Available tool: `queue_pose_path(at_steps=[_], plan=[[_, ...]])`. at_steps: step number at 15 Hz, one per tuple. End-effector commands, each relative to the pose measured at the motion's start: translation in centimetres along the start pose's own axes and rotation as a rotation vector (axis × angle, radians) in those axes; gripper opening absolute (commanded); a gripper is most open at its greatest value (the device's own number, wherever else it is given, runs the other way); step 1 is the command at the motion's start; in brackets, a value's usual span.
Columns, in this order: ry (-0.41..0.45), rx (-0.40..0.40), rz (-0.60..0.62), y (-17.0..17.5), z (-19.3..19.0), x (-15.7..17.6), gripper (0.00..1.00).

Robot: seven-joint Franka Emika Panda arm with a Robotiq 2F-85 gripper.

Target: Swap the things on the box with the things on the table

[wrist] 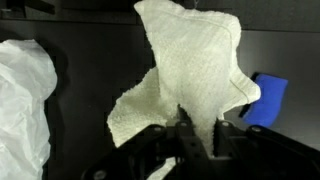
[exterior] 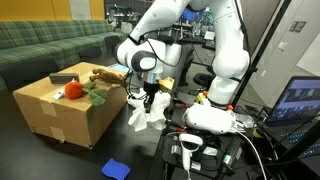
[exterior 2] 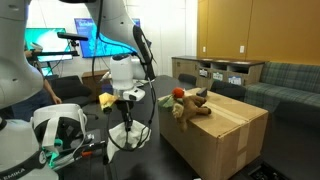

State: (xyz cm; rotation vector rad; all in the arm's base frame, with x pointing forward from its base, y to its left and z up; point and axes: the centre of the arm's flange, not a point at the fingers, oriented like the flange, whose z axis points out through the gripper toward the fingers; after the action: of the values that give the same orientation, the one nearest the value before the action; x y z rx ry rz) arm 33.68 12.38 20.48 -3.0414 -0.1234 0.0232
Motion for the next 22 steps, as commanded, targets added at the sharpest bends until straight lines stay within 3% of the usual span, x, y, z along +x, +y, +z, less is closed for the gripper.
queue_pose_path(at_steps=[1,6,10,16,21,22], plan=[[-0.008,0.079,0.007,-0.3,-8.4,3.9,0.05],[0.033,0.088,0.018,-1.6,-17.1,10.0,0.05],[0.038,0.110,-0.013,-2.5,-22.5,12.7,0.05],[0.101,0.126,0.001,-2.9,-24.4,16.6,0.05],[0.170,0.088,0.184,-0.7,-25.0,20.9,0.05],[0.153,0.071,0.221,0.1,-25.3,21.4,0.05]])
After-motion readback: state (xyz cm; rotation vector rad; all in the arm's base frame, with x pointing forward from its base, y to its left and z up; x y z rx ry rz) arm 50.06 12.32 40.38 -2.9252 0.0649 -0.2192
